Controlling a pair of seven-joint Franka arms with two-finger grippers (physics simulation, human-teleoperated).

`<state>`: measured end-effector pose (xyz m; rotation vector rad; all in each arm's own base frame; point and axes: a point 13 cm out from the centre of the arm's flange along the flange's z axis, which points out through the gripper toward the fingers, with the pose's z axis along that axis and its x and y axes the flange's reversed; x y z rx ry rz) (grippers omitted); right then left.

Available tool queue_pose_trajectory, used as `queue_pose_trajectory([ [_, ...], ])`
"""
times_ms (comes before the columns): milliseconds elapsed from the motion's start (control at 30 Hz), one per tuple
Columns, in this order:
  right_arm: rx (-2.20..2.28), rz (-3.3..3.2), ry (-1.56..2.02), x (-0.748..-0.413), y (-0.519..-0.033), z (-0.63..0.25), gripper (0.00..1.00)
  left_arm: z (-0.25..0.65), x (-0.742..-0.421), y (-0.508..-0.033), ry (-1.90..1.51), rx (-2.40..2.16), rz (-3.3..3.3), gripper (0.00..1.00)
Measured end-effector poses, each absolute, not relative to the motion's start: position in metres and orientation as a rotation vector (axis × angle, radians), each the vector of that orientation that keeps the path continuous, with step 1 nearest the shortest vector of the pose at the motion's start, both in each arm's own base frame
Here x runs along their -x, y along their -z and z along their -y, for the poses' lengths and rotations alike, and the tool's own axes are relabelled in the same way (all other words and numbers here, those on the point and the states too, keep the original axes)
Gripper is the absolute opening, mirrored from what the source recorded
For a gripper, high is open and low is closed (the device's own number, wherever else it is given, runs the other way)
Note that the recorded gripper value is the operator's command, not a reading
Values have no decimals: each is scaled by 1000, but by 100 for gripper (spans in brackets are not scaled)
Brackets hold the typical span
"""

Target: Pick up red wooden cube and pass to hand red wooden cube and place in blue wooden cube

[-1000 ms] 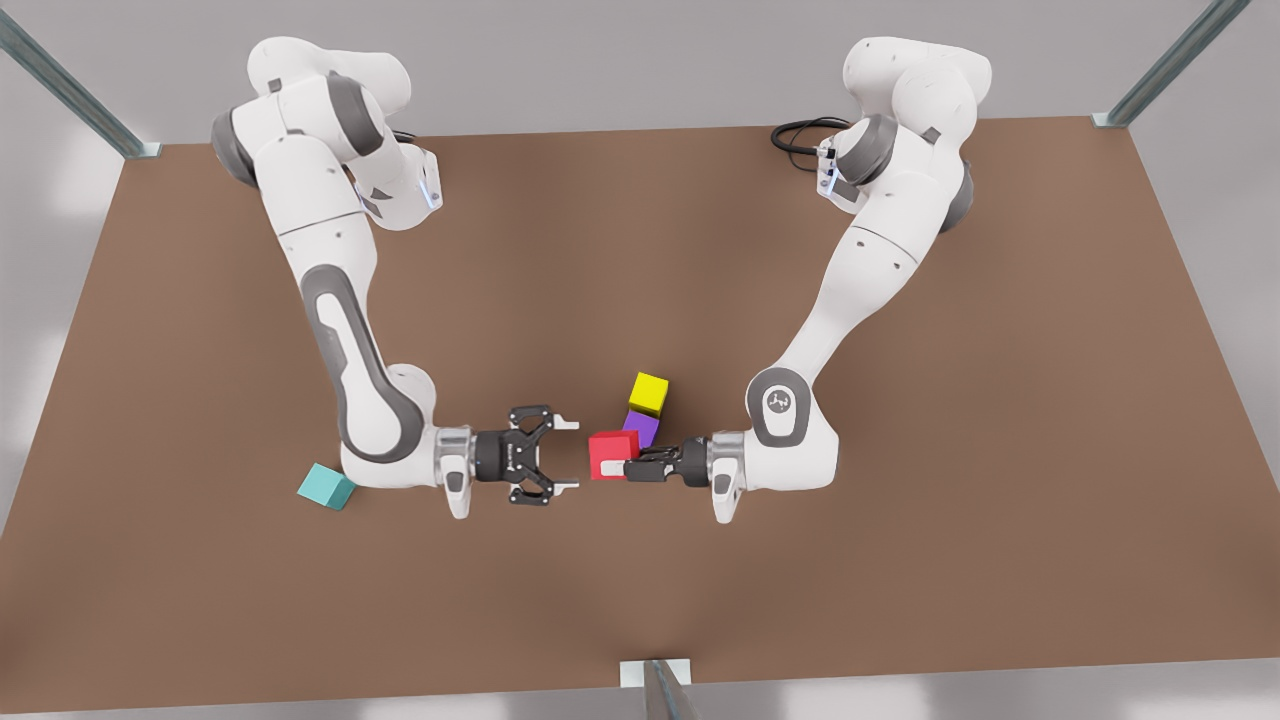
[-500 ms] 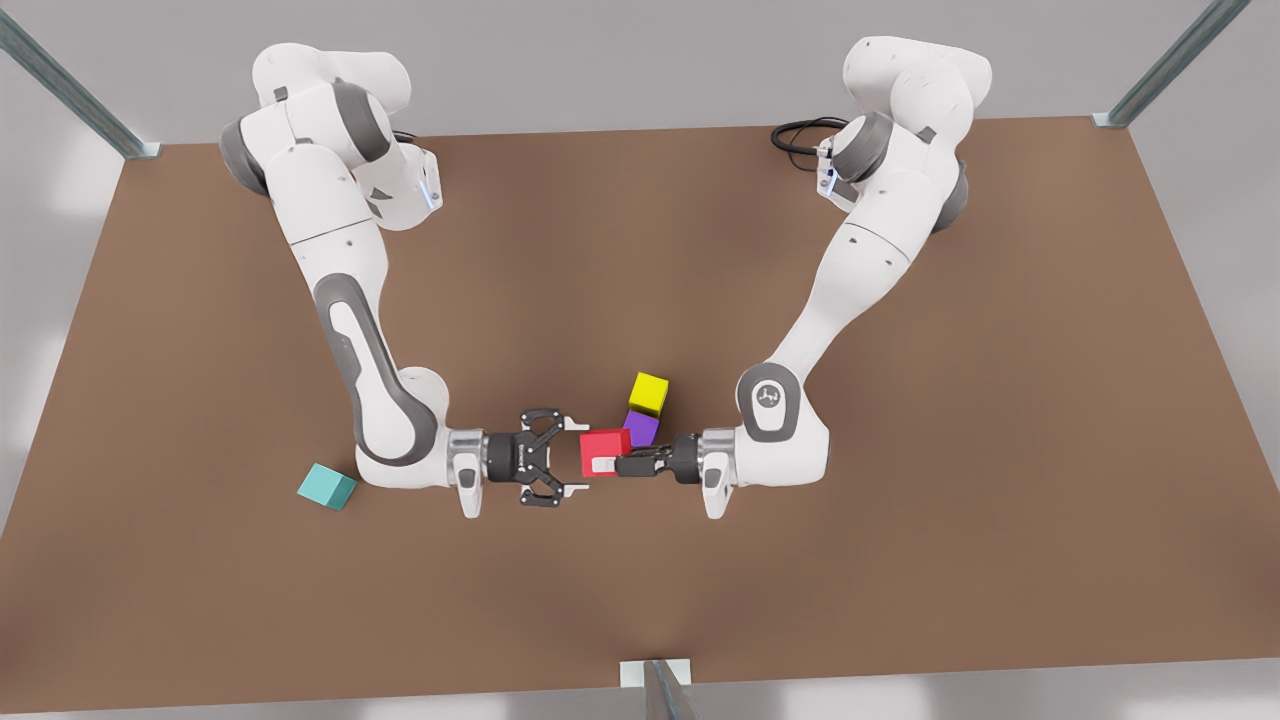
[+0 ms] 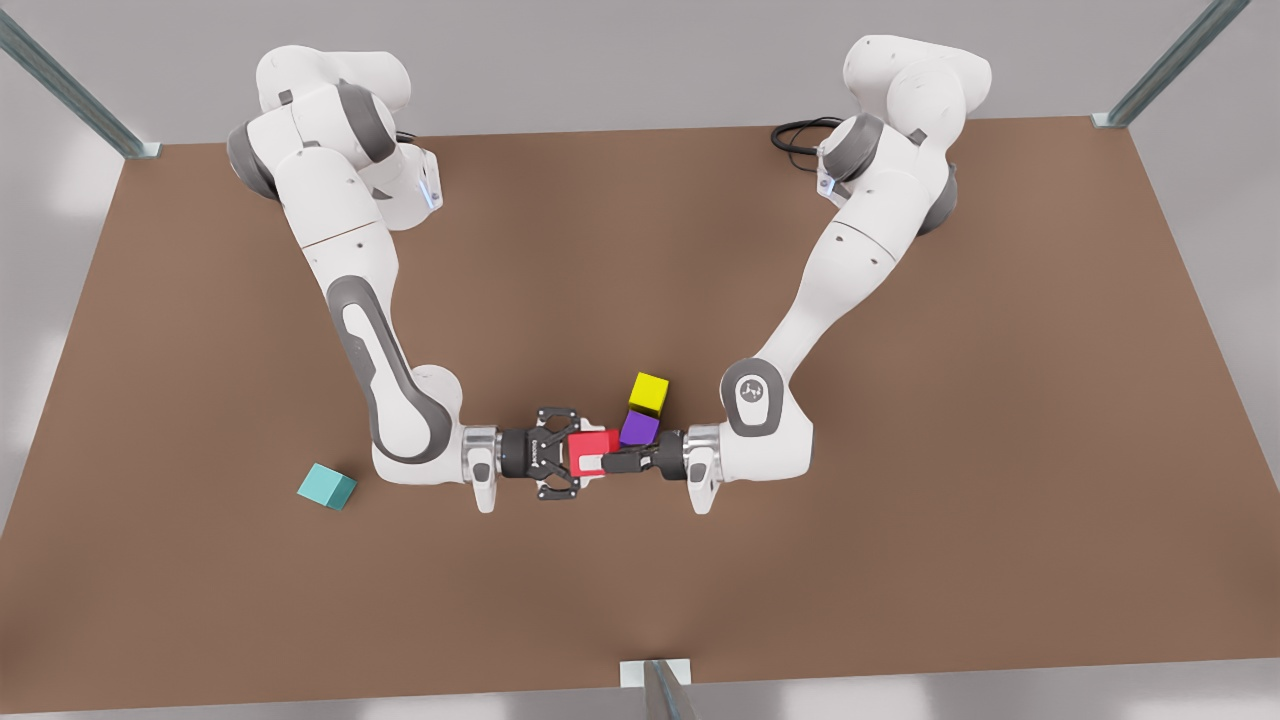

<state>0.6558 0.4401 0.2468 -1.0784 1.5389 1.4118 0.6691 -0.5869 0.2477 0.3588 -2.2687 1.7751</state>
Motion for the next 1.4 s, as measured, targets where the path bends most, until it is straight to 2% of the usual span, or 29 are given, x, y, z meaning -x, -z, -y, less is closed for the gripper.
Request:
queue_pose_trajectory([
  [67, 1084, -1533, -1407, -656, -247, -440, 53, 587, -669, -248, -1777, -358, 2270, 76],
  [133, 1089, -1524, -1399, -658, -250, -439, 53, 587, -670, -249, -1780, -357, 2271, 80],
  [167, 1089, -1522, -1396, -659, -250, -439, 53, 587, -670, -249, -1781, -357, 2272, 100],
  [400, 1098, -1511, -1385, -660, -251, -436, 54, 584, -672, -251, -1790, -350, 2277, 100],
  [500, 1101, -1509, -1376, -662, -251, -432, 55, 568, -684, -256, -1801, -366, 2282, 100],
  [667, 1118, -1519, -1310, -685, -255, -389, 55, 482, -727, -262, -1802, -368, 2294, 100],
  [733, 1227, -1550, -1229, -693, -256, -345, 56, 419, -740, -286, -1701, -225, 2447, 100],
  [833, 1489, -1646, -1057, -691, -261, -260, 56, 313, -717, -346, -1118, 187, 2859, 100],
  [933, 1759, -1831, -838, -683, -249, -166, 56, 178, -693, -401, -517, 206, 3041, 100],
  [1000, 1902, -1985, -660, -685, -235, -97, 56, 115, -617, -399, -84, 113, 3000, 100],
  [1067, 1972, -2110, -499, -695, -219, -46, 56, 84, -591, -394, 19, 61, 2958, 100],
  [1267, 1993, -2323, -45, -742, -199, 62, 56, 86, -568, -367, 81, 102, 2846, 100],
  [1333, 1993, -2351, 34, -747, -193, 74, 56, 84, -565, -365, 86, 102, 2828, 100],
  [1400, 2009, -2383, 31, -735, -171, 69, 56, 83, -562, -363, 89, 105, 2815, 100],
])
